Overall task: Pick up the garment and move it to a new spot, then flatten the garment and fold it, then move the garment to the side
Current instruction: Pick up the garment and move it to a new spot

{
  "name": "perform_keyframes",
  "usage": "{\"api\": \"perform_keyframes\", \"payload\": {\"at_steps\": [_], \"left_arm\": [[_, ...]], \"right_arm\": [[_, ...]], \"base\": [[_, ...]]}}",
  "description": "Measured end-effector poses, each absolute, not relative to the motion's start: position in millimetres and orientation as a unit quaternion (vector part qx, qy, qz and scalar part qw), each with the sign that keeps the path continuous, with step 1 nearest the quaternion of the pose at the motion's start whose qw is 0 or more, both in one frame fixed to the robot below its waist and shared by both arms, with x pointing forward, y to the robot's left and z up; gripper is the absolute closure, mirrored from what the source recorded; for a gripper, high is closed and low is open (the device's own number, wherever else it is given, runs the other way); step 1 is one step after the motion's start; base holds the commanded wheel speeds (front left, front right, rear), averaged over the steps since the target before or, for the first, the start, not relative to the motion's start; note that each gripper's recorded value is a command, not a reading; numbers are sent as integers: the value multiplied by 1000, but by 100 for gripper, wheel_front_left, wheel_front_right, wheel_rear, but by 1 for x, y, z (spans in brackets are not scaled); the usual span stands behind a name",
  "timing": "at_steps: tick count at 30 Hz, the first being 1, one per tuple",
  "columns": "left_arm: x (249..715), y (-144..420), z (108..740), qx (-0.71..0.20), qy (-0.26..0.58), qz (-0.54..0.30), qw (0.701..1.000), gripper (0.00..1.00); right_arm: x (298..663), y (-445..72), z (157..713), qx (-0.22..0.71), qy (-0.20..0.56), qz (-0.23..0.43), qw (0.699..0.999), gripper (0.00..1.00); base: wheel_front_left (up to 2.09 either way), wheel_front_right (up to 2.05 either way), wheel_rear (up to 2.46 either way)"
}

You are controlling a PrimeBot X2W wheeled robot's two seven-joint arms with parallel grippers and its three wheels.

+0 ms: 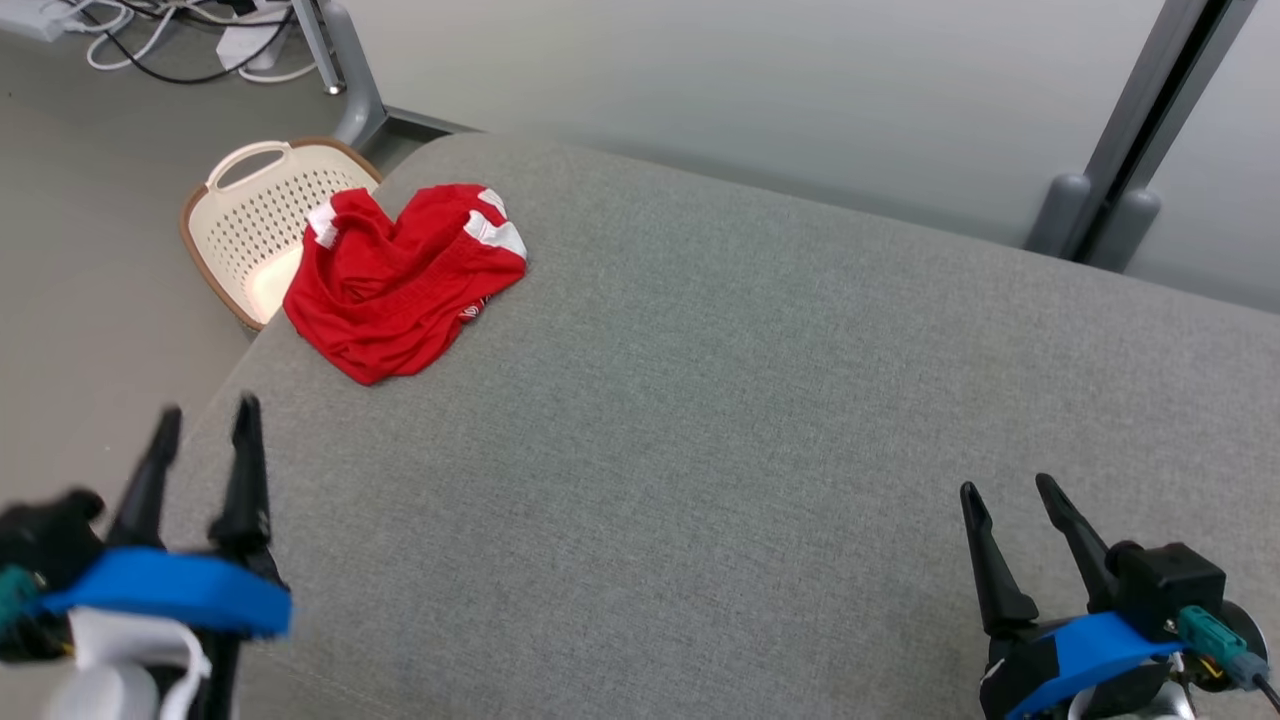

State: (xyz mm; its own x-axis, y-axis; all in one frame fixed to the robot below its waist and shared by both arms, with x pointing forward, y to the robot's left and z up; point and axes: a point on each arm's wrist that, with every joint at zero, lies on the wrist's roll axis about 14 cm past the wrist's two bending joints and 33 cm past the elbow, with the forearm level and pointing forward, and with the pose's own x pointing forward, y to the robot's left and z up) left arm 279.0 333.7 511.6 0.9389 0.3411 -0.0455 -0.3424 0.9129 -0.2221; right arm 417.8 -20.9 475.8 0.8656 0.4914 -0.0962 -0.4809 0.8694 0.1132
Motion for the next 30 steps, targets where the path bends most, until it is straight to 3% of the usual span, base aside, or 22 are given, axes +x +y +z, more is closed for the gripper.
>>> {"api": "perform_keyframes", "payload": {"at_steps": [13, 21, 30], "left_arm": [[374, 392, 550, -117, 70, 170, 976, 0], [436, 406, 506, -125, 151, 168, 966, 0], [485, 408, 422, -137, 260, 163, 942, 0]], "right_arm": [[450, -24, 462, 42, 67, 242, 967, 0], [480, -50, 454, 44, 40, 203, 977, 0], [487, -91, 412, 30, 76, 153, 985, 0]], "base": [[0, 0, 0], [0, 0, 0], [0, 0, 0]]}}
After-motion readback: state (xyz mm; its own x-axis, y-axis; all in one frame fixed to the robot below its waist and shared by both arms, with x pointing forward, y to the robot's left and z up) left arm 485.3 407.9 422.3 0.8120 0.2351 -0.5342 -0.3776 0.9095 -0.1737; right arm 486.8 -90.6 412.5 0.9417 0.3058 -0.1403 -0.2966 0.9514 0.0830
